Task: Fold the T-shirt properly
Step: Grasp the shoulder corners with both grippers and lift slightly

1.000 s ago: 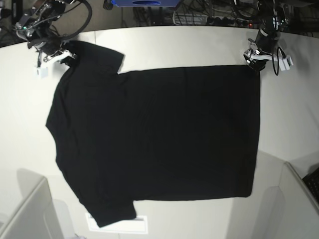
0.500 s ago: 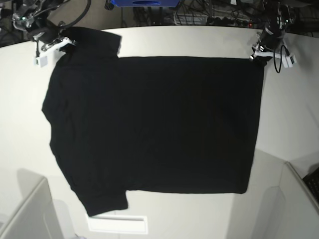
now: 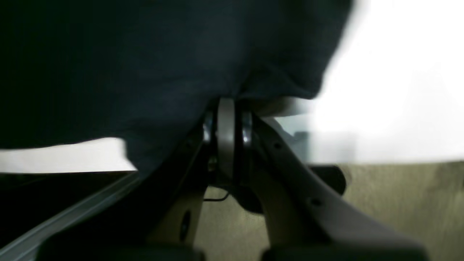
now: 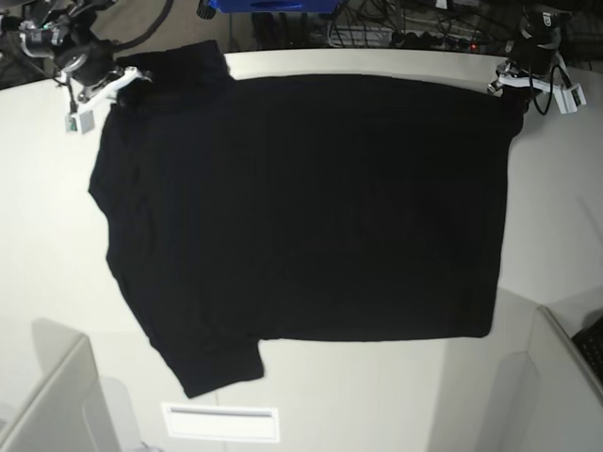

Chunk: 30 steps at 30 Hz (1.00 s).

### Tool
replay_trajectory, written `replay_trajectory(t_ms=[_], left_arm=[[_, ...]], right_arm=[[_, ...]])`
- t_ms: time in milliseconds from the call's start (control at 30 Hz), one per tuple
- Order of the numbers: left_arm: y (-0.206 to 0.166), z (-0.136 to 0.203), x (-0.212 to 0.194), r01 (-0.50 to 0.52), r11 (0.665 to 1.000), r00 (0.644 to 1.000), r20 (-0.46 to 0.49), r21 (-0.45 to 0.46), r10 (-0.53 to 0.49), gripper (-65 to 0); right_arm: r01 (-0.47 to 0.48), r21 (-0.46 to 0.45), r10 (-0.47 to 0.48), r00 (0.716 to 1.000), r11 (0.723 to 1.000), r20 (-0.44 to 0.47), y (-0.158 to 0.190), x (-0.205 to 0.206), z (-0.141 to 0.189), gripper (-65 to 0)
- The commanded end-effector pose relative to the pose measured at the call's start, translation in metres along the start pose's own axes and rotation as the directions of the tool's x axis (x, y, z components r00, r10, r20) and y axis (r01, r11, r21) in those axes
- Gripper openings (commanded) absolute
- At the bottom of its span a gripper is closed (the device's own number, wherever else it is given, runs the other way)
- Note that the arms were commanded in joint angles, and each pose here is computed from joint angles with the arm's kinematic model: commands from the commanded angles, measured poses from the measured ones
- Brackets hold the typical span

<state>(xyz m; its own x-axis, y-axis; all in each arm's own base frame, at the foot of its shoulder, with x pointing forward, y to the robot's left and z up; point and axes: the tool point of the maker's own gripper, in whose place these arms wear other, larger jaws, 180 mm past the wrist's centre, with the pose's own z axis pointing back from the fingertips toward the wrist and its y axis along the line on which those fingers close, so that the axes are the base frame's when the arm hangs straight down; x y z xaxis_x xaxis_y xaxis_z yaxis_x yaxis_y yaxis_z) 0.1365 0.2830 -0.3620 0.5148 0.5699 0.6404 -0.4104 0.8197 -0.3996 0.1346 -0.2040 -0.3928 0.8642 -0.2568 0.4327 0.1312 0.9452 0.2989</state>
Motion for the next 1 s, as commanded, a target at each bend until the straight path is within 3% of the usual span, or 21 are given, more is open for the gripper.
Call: replay_trajectory(t_ms=[0, 133, 233, 400, 533, 767, 967], left_arm=[[-0.013, 0.002, 0.011, 0.022, 0.999, 0.999, 0.034, -0.038, -0.021, -65.0], [-0.024, -0.005, 0.021, 0.022, 0.998, 0.998, 0.061, -0.066, -0.018, -65.0], [-0.032, -0.014, 0.023, 0.016, 0.996, 1.0, 0.021, -0.09, -0.015, -65.0], [-0.056, -0.032, 0.031, -0.028, 0.989, 1.0, 0.007, -0.142, 0.029, -65.0], [-0.065, -0.044, 0.039, -0.107, 0.986, 0.994, -0.004, -0.129, 0.107, -65.0], [-0.083, -0.054, 0.063, -0.11, 0.979, 0.992, 0.04, -0.174, 0.119, -65.0], [-0.075, -0.068, 0.062, -0.15, 0.976, 0.987, 0.025, -0.16, 0.156, -65.0]], right_arm=[[-0.025, 0.021, 0.024, 0.998, 0.999, 0.053, 0.007, 0.015, 0.002, -65.0], [-0.057, 0.07, 0.049, 0.993, 0.996, 0.109, 0.025, 0.04, -0.005, -65.0], [-0.067, 0.084, 0.053, 0.985, 0.994, 0.165, 0.032, 0.068, -0.008, -65.0], [0.013, 0.1, -0.036, 0.972, 0.995, 0.232, 0.033, 0.107, -0.012, -65.0], [0.002, 0.135, -0.032, 0.975, 0.991, 0.221, 0.034, 0.124, -0.027, -65.0], [0.043, 0.192, -0.08, 0.979, 0.98, 0.186, 0.031, 0.143, -0.053, -65.0], [0.081, 0.208, -0.121, 0.975, 0.975, 0.188, 0.035, 0.169, -0.064, -65.0]])
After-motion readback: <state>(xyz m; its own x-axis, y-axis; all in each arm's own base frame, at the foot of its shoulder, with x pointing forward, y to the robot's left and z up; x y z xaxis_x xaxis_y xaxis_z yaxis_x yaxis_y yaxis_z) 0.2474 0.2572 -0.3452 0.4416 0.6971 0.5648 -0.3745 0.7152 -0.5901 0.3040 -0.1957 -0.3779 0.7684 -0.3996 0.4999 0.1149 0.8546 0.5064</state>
